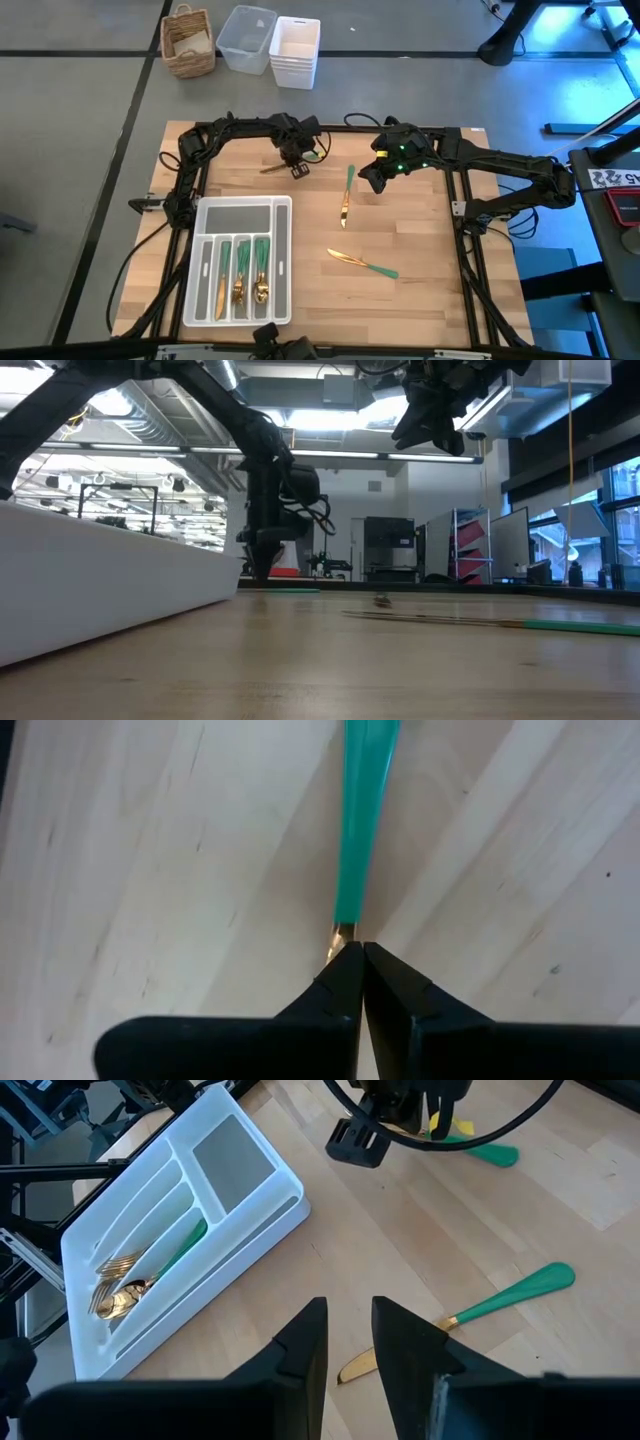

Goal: Sort silverware
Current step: Put the green knife on the silverware tray

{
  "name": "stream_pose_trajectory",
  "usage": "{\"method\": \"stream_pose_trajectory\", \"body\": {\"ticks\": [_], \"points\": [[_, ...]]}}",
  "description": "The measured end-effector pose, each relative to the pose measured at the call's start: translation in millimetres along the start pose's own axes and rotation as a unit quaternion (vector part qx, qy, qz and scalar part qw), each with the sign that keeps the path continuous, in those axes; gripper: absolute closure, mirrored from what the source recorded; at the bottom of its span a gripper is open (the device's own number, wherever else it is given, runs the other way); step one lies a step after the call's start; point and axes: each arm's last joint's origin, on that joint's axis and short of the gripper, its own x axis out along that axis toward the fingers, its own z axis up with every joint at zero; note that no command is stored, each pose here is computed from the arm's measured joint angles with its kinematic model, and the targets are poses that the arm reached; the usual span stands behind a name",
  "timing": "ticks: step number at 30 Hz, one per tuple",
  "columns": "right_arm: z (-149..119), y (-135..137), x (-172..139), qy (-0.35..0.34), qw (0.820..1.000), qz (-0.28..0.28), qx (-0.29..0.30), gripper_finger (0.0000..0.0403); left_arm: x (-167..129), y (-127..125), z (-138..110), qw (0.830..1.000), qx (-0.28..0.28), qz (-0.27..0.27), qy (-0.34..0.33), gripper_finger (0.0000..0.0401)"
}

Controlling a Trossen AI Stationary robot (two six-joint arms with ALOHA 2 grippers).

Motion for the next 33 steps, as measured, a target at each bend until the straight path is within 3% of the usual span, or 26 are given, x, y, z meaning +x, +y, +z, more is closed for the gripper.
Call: {"method": "stream_pose_trajectory", "body": {"ticks": [6, 16, 24, 33], "points": [[0, 0, 0, 0.0, 1.0, 0.0, 0.0, 0.032, -1, 1, -1, 1.0, 0.017, 0.001, 0.003, 0.0382], [0, 0, 0, 0.001, 1.0, 0.0, 0.0, 0.032, 8, 0, -4, 0.999, 0.042, 0.006, 0.0, 0.0284], [0, 0, 0, 0.001, 1.0, 0.0, 0.0, 0.032, 8, 3, 6, 0.998, 0.022, 0.012, -0.054, 0.0278], [-1, 0, 0, 0.003, 1.0, -0.001, 0.001, 0.032, 14, 7, -3, 1.0, 0.028, 0.007, -0.001, 0.0278]]}}
